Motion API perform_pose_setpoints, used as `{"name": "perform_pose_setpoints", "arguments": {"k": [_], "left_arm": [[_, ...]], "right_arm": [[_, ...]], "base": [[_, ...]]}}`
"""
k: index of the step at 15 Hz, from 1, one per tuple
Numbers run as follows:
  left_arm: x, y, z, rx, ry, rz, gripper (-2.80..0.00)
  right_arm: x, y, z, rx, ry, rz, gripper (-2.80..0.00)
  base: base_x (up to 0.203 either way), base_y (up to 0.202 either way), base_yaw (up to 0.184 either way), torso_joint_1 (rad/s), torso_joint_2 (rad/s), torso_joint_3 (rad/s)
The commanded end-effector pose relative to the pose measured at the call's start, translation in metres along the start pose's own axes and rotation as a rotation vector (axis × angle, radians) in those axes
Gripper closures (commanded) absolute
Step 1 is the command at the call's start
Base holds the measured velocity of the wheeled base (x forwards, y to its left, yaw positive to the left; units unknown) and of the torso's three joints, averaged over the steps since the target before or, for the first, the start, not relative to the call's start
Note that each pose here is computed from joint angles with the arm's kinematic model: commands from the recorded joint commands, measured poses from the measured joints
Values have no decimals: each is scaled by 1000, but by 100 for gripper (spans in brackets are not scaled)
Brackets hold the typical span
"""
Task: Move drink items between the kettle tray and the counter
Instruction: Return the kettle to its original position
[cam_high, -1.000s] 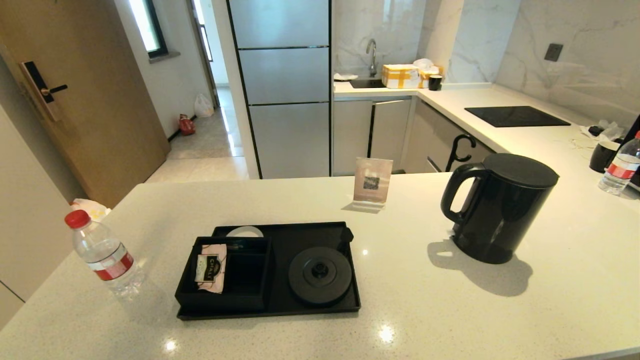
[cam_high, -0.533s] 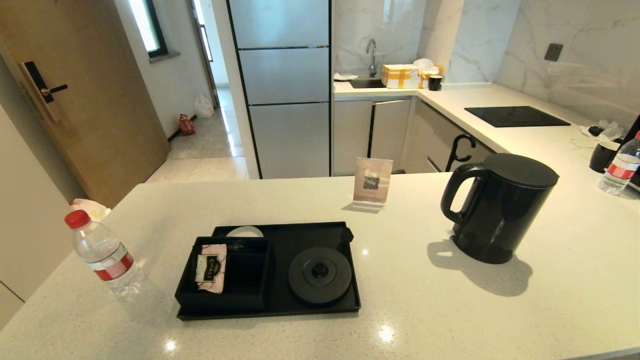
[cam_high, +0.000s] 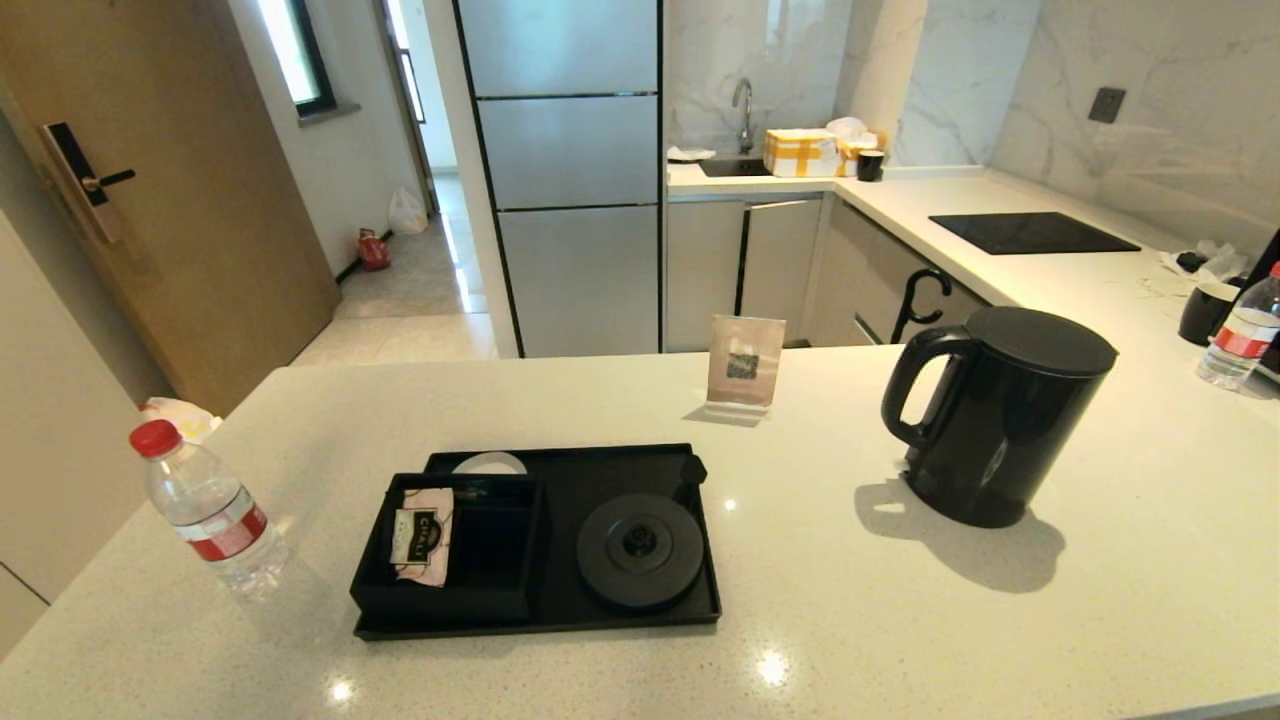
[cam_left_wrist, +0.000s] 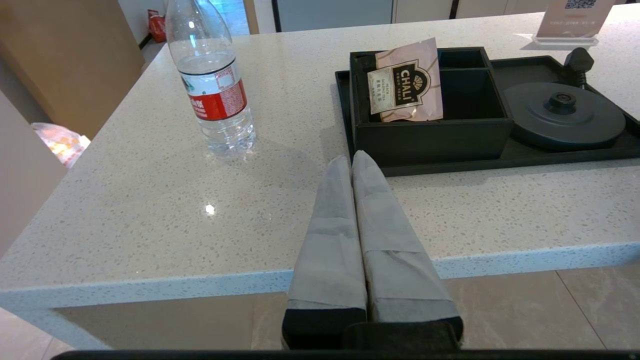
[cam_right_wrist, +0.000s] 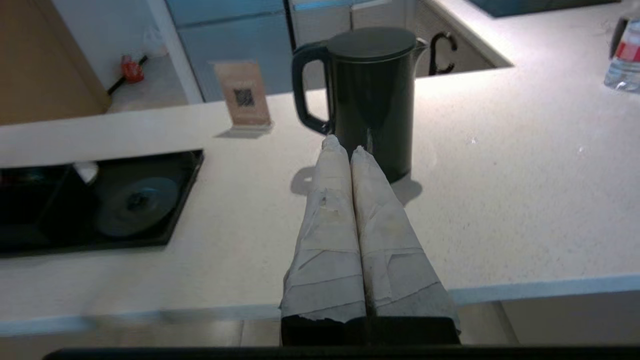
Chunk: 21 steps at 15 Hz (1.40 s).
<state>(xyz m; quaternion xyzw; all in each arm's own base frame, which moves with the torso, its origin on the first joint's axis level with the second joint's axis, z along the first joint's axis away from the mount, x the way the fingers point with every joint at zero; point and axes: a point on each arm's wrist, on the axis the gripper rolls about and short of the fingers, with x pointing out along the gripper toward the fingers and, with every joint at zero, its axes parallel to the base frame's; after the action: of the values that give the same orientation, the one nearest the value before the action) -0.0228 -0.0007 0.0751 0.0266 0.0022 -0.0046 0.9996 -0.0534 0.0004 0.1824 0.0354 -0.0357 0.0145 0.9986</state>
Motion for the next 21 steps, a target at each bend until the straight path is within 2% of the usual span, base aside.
{"name": "perform_pose_setpoints", "arguments": {"k": [1, 2, 3, 5, 8, 12, 15, 17, 19, 21], "left_arm": [[0, 0, 0, 0, 0, 0, 0], [0, 0, 0, 1, 0, 0, 0], [0, 0, 0, 0, 0, 0, 0], [0, 0, 0, 0, 0, 0, 0], [0, 0, 0, 0, 0, 0, 0], [0, 0, 0, 0, 0, 0, 0], [0, 0, 0, 0, -2, 0, 0], [0, 0, 0, 0, -2, 0, 0], [0, 0, 0, 0, 0, 0, 0], [0, 0, 0, 0, -1, 0, 0]], "right_arm": [[-6, 3, 30, 7, 272, 30, 0], [-8, 5, 35, 6, 396, 79, 0], [-5, 6, 37, 1, 481, 150, 0], [12, 7, 34, -10, 588, 190, 0], [46, 7, 32, 12, 660, 245, 0], [82, 8, 31, 38, 666, 300, 0], [157, 9, 14, 96, 750, 323, 0], [206, 15, -1, 129, 723, 331, 0], [236, 25, -10, 150, 647, 331, 0], [270, 38, -34, 137, 656, 288, 0]], "base": [[0, 0, 0, 0, 0, 0], [0, 0, 0, 0, 0, 0], [0, 0, 0, 0, 0, 0], [0, 0, 0, 0, 0, 0], [0, 0, 0, 0, 0, 0], [0, 0, 0, 0, 0, 0], [0, 0, 0, 0, 0, 0], [0, 0, 0, 0, 0, 0], [0, 0, 0, 0, 0, 0], [0, 0, 0, 0, 0, 0]]}}
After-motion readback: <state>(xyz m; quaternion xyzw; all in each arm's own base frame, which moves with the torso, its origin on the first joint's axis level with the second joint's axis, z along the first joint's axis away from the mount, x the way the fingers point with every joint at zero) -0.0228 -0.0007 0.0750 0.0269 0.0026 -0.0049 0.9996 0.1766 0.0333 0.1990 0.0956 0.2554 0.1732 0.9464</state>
